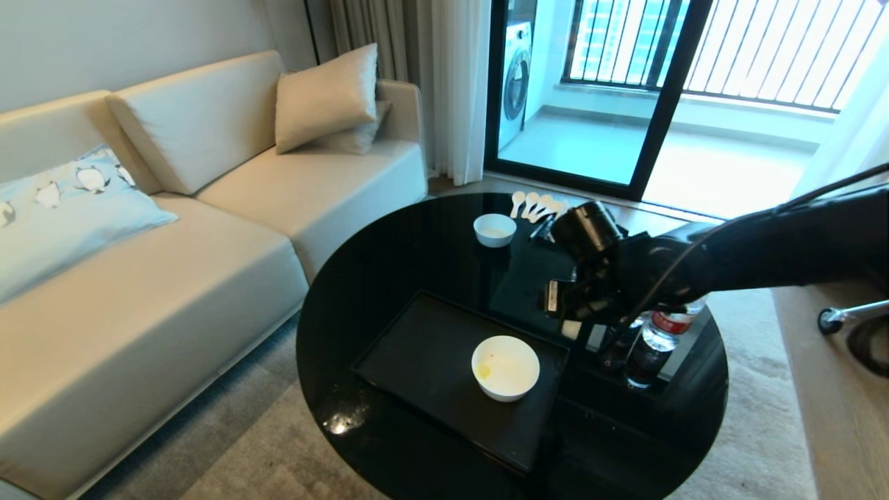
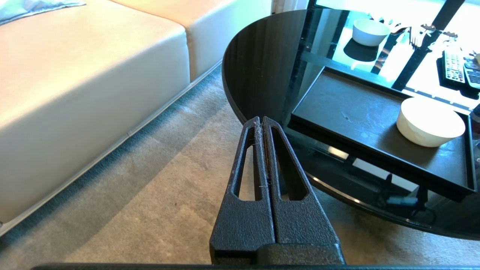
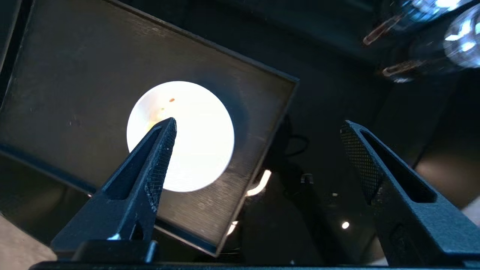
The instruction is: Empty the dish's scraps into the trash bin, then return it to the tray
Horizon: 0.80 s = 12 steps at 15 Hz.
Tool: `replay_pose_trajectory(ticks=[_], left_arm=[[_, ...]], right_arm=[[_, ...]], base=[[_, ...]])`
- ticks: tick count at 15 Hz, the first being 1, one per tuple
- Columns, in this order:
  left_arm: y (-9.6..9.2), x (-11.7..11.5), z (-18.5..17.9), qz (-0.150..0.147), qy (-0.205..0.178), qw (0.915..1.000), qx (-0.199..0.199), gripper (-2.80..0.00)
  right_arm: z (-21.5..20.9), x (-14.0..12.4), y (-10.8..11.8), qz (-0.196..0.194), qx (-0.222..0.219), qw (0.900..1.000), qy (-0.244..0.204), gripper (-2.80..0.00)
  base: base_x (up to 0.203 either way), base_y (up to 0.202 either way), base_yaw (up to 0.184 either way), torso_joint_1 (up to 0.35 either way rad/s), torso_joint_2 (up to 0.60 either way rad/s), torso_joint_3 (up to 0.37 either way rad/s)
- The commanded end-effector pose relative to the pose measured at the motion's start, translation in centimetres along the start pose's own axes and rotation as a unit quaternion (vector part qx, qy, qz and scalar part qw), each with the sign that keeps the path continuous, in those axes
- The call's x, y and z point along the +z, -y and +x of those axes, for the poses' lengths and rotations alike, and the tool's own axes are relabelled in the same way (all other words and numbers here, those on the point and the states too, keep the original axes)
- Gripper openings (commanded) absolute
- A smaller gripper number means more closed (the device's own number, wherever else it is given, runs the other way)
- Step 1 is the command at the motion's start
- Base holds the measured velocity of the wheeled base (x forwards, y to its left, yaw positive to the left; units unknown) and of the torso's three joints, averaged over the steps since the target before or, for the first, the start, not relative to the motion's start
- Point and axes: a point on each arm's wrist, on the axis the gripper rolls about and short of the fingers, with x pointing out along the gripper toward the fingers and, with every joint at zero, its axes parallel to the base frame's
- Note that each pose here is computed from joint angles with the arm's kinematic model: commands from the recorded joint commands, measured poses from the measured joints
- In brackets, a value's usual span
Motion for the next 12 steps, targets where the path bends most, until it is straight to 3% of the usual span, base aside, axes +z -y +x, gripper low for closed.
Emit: replay_pose_trajectory(ticks=[1,2,3,8,12], left_arm=[[0.0,0.0,0.0,-0.001,0.0,1.0,0.0,-2.8],[0.0,0.0,0.0,0.0,0.0,1.0,0.0,-2.8],[0.0,0.0,0.0,0.0,0.0,1.0,0.0,-2.8],[0.0,0.0,0.0,0.0,0.0,1.0,0.0,-2.8],[0.0,0.0,0.0,-0.001,0.0,1.0,0.0,-2.8]], right_arm=[[-4.9,1.2,1.2,-0.018,0.014,0.999,0.044,0.0],[-5.8,1.0,1.7,-0.028,0.012,0.998,0.052,0.0],[-6.6,0.5,2.2,-0.042,0.008,0.998,0.055,-2.8],[-11.3,-3.1,6.3,-0.088,0.001,0.993,0.077,-2.8],[-15.2,-6.2,10.9,-0.063,-0.03,0.991,0.115,-2.8]], base=[[0.0,0.0,0.0,0.0,0.0,0.0],[0.0,0.0,0.0,0.0,0.0,0.0],[0.0,0.0,0.0,0.0,0.0,0.0],[0.0,0.0,0.0,0.0,0.0,0.0],[0.0,0.0,0.0,0.0,0.0,0.0]])
